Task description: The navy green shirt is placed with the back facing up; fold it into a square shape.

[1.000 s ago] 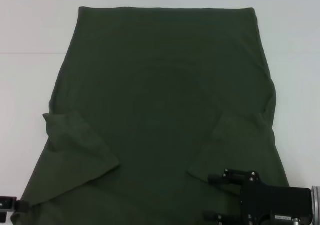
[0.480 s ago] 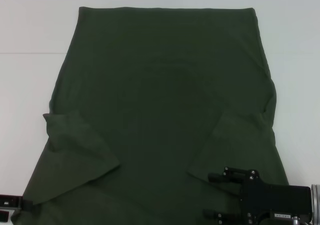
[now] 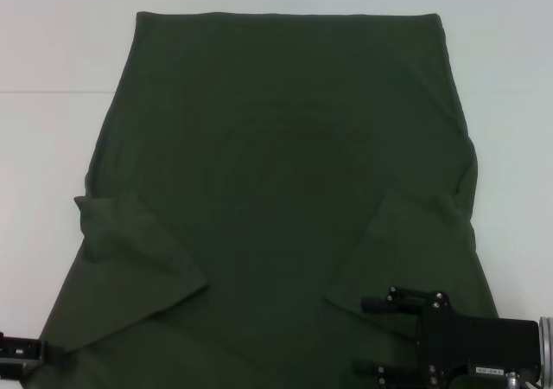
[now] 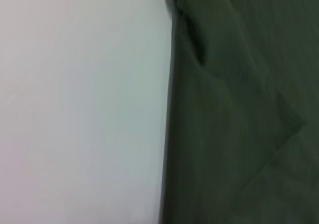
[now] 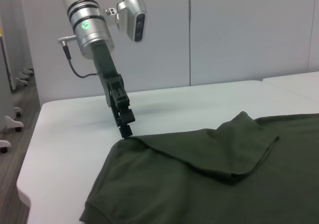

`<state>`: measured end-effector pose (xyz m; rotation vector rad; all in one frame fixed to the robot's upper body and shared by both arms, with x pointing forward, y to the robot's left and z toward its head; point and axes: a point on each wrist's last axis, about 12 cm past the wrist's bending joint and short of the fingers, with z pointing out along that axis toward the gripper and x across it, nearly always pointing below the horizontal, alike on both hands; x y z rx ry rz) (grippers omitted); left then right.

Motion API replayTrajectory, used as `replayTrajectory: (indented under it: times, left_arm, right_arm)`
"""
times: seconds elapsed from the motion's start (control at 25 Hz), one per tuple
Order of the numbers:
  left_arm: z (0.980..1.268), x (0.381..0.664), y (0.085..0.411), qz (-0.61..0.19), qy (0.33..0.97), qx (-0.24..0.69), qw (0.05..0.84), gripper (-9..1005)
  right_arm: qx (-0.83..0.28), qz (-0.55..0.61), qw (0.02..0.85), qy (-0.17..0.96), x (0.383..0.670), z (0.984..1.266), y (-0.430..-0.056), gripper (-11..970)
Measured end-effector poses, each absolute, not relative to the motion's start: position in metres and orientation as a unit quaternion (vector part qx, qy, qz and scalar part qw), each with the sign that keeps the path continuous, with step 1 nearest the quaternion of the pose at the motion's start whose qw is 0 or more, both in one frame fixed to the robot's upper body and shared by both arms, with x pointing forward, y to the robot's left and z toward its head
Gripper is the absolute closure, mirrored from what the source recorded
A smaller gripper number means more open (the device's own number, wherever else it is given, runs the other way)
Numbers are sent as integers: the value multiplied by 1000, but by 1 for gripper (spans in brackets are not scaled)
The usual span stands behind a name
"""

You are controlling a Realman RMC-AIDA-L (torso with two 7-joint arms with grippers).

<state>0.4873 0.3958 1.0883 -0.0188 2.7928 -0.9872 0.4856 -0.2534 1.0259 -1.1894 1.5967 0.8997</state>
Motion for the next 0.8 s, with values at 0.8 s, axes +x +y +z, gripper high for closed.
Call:
replayTrajectory:
  times: [0.8]
  left_arm:
    - [1085, 486, 398, -315, 945, -3, 88, 62]
  right_arm:
    - [-481, 370, 461, 648, 485, 1026, -253, 157]
